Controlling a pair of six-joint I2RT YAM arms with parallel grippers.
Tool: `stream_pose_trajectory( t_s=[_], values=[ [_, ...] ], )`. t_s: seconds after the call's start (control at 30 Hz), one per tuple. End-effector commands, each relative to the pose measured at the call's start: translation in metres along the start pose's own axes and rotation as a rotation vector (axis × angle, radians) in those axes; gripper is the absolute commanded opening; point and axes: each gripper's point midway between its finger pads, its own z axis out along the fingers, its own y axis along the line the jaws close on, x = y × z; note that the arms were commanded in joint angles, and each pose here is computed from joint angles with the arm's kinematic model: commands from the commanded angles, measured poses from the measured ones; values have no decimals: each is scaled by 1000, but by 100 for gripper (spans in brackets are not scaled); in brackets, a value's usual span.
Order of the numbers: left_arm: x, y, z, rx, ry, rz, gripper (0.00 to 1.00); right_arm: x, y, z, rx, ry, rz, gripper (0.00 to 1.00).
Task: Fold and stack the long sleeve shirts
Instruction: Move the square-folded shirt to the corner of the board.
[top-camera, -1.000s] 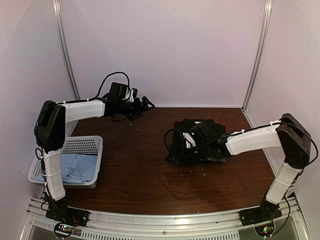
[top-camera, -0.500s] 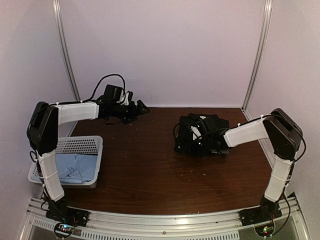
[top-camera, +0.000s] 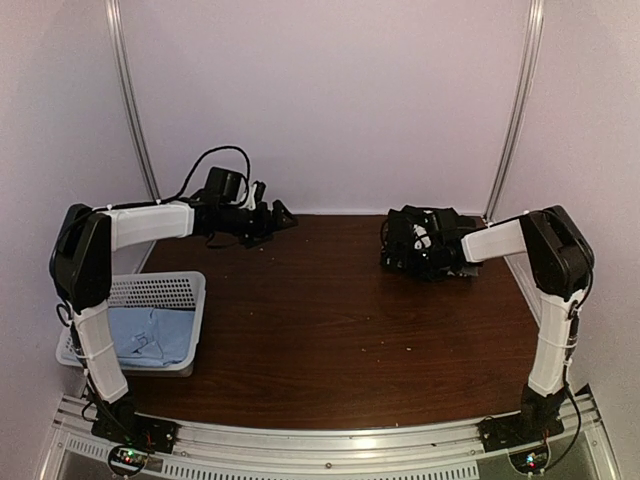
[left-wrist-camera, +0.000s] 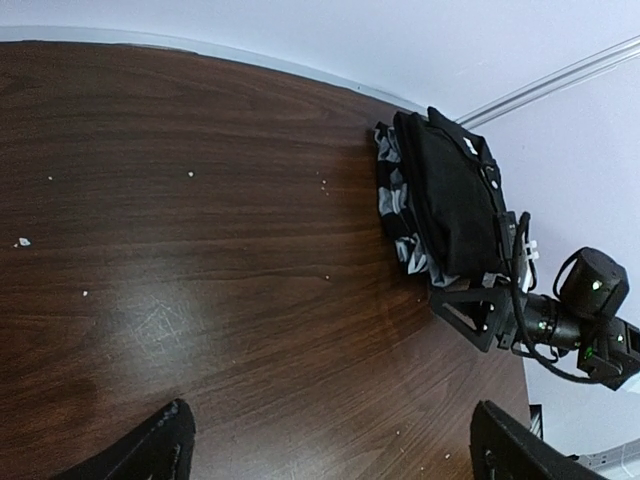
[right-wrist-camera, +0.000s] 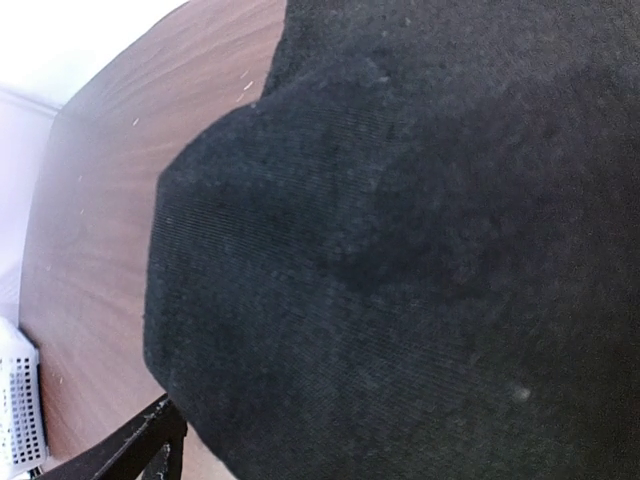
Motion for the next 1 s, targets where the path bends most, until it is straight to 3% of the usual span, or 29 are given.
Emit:
stream_pose_trajectory(
  t_s=[0.0,0.27,0.53,0.97],
  values=[
    [-10,-9,-15,11,-27,49,97,-5,-45,5,102,49,24,100],
    [-12,-10,-19,0,-28,81,98,-38,-78,-3,196,21,23,100],
    [-13,-10,-21,-14,-35,104,98,-42,-87,-13,218,12,23,100],
    [-26,-21,-28,-2,-68,162,98,-44,-6,-59,96,-51,-36,100]
  ],
)
